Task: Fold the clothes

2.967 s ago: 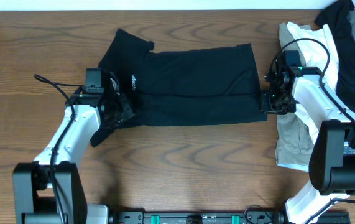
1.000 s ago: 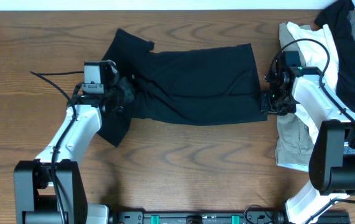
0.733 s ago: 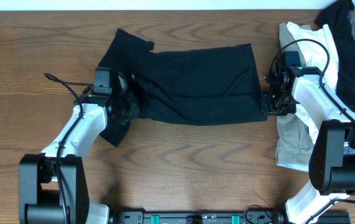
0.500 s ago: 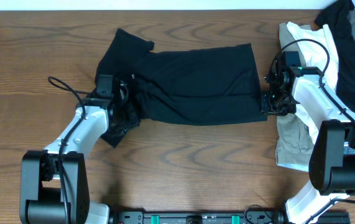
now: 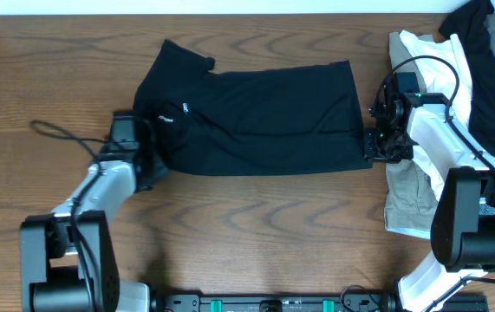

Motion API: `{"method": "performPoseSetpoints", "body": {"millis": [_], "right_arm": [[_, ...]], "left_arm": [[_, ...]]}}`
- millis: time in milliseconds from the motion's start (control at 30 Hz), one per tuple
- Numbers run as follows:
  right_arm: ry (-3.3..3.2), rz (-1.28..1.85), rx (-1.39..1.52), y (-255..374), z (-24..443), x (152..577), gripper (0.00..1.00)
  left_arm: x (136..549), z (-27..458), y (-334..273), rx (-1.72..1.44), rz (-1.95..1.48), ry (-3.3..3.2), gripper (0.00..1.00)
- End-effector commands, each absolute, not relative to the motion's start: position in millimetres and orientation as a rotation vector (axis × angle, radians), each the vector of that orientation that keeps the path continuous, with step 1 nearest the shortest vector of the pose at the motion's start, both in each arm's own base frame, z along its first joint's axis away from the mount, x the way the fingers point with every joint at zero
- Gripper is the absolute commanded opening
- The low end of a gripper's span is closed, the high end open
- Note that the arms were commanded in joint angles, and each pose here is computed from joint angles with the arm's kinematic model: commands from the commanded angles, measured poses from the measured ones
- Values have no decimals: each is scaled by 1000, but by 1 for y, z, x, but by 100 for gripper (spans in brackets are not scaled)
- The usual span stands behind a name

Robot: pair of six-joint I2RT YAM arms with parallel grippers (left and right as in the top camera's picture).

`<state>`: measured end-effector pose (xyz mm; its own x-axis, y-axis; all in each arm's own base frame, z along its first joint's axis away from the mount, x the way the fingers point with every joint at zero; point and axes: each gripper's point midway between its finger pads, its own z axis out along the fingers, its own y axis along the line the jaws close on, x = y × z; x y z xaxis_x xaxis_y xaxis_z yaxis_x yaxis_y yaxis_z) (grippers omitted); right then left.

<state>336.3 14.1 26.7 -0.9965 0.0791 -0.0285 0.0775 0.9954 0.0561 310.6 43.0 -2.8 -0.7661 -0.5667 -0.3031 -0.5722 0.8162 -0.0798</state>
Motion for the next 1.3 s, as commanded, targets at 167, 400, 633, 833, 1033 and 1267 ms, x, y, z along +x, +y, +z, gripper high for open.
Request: {"method": "performPoseSetpoints", "body": {"millis": [167,400,633,833,1033,1267], "right_arm": [[3107,90,80,16,27,336,21],[3106,89,80,16,27,336,21],[3106,92,78,17,27,336,16],[3049,243,0,34,30,348,17],[3013,340,-13,46,33,354,17],[3008,373,-148,65,34,351,15]], "left_arm": [[282,-20,80,-1110,25,2690,33],[268,-18,59,-1100,-113,2780,32],[285,37,18,-903,-484,2691,27],[303,78,-5,-527,-484,2596,26],[317,64,-29,-393,-500,2620,26],[338,26,-35,-376,-508,2647,27]]}}
